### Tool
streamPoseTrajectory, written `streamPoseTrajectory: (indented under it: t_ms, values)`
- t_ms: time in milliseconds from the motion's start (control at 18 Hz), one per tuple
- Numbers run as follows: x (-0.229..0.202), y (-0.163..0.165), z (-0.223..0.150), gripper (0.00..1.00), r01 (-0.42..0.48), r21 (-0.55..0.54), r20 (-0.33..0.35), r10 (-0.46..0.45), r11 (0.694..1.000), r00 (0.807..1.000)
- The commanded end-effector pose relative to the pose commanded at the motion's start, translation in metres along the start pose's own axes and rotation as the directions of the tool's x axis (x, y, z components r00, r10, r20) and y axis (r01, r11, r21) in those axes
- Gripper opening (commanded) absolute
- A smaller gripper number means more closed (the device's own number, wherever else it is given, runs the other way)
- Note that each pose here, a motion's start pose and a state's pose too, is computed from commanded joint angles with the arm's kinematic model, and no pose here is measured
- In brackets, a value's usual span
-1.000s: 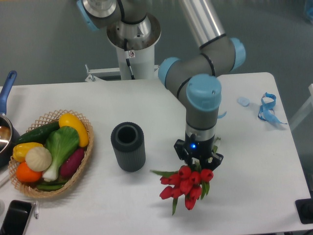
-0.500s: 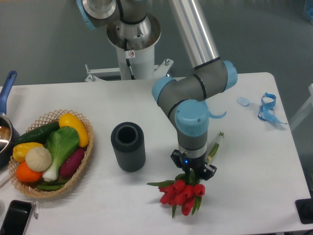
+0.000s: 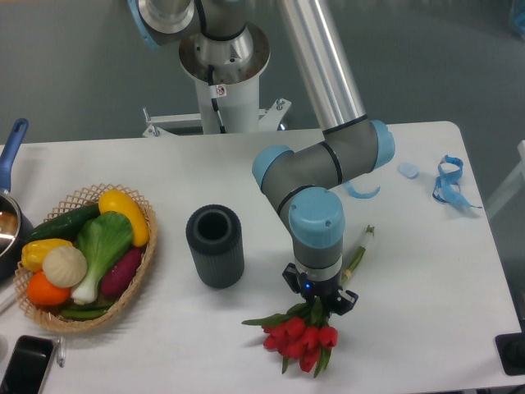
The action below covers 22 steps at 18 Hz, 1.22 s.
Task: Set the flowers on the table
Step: 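Lay the bouquet flat on the table and open the gripper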
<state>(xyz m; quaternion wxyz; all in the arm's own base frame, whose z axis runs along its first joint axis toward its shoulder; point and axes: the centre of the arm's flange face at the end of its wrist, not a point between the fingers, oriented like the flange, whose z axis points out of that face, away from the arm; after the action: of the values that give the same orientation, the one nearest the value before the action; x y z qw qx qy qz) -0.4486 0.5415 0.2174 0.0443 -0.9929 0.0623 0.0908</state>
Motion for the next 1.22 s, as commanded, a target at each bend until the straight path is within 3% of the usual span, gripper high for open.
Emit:
streamPoseTrajectory:
  t_ms: [111, 167, 611, 778, 889, 1056, 1222]
  values:
    - [-0.002, 0.0, -0.008, 0.98, -0.006, 0.001, 0.016, 0.006, 1.0, 1.0]
    - [-0.002, -0.001, -0.014, 1.0, -0.007, 0.005, 0.024, 0.007, 1.0, 1.0]
    - [-0.011, -0.002, -0.083, 1.0, 0.001, 0.053, 0.12, -0.008, 0.999, 0.993]
    - [-0.025, -0.002, -0.124, 1.0, 0.016, 0.076, 0.19, -0.03, 0.997, 0.981]
    - [-0.047, 0.006, -0.157, 1.0, 0.048, 0.083, 0.258, -0.068, 0.995, 0.964]
    - [-0.066, 0.017, -0.189, 1.0, 0.068, 0.109, 0.3, -0.098, 0.992, 0.949]
    - [-0.075, 0.045, -0.222, 1.0, 0.095, 0.104, 0.296, -0.122, 0.99, 0.947]
